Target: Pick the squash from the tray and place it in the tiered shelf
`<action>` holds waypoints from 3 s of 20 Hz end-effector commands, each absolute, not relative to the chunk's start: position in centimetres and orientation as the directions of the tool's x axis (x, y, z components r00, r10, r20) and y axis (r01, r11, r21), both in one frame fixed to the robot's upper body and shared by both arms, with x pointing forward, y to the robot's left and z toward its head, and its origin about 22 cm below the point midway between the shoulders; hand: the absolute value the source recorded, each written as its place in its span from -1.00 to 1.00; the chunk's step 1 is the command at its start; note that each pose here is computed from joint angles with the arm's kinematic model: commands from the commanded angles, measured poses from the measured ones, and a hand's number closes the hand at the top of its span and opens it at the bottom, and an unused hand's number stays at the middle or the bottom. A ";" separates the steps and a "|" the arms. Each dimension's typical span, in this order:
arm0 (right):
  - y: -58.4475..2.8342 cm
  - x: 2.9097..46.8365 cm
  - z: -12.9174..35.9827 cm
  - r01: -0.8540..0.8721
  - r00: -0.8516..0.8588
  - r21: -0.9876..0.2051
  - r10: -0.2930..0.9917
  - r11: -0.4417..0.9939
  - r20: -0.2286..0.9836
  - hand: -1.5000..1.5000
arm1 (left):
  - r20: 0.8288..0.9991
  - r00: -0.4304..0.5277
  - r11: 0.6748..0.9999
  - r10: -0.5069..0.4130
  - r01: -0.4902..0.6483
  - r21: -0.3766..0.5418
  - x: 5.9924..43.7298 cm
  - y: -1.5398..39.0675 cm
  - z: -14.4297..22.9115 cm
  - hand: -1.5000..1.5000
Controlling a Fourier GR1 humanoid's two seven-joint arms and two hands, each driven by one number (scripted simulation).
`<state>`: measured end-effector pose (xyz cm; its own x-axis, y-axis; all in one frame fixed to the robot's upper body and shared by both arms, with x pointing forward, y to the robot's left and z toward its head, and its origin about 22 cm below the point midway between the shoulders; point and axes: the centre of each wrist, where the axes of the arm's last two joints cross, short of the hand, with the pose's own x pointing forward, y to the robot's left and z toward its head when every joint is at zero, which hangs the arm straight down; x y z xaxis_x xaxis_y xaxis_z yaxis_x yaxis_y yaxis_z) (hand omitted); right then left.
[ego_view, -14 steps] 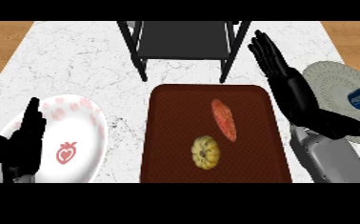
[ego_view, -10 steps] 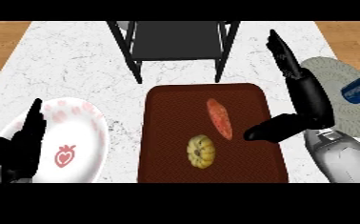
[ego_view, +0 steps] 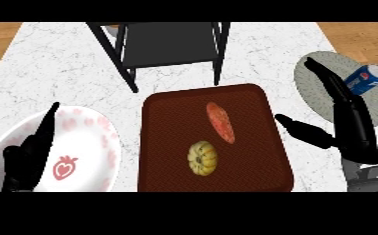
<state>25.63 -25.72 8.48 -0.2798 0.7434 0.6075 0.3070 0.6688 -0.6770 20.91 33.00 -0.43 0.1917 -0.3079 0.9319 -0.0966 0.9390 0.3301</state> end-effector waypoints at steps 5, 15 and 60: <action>-19.7 18.4 7.0 0.168 -0.330 -0.795 0.793 0.583 0.512 -1.00 | 0.935 0.239 0.964 -0.264 0.085 0.250 21.0 28.6 -3.0 0.00; -17.8 17.3 4.9 0.062 -0.020 -0.998 0.999 0.026 0.025 -1.00 | 0.929 0.234 0.959 -0.285 0.073 0.275 22.0 30.0 -1.8 0.00; -3.1 18.0 -0.3 -0.109 0.463 -0.873 0.753 -0.476 -0.468 -1.00 | 0.942 0.210 0.962 -0.262 0.137 0.237 23.4 26.5 -3.5 0.00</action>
<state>17.41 -3.44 -0.01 0.2721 0.8680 -0.4153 -0.0642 -0.4143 -0.9079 25.05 28.97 -0.49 0.1118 -0.3160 0.9422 0.0747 0.9481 0.3091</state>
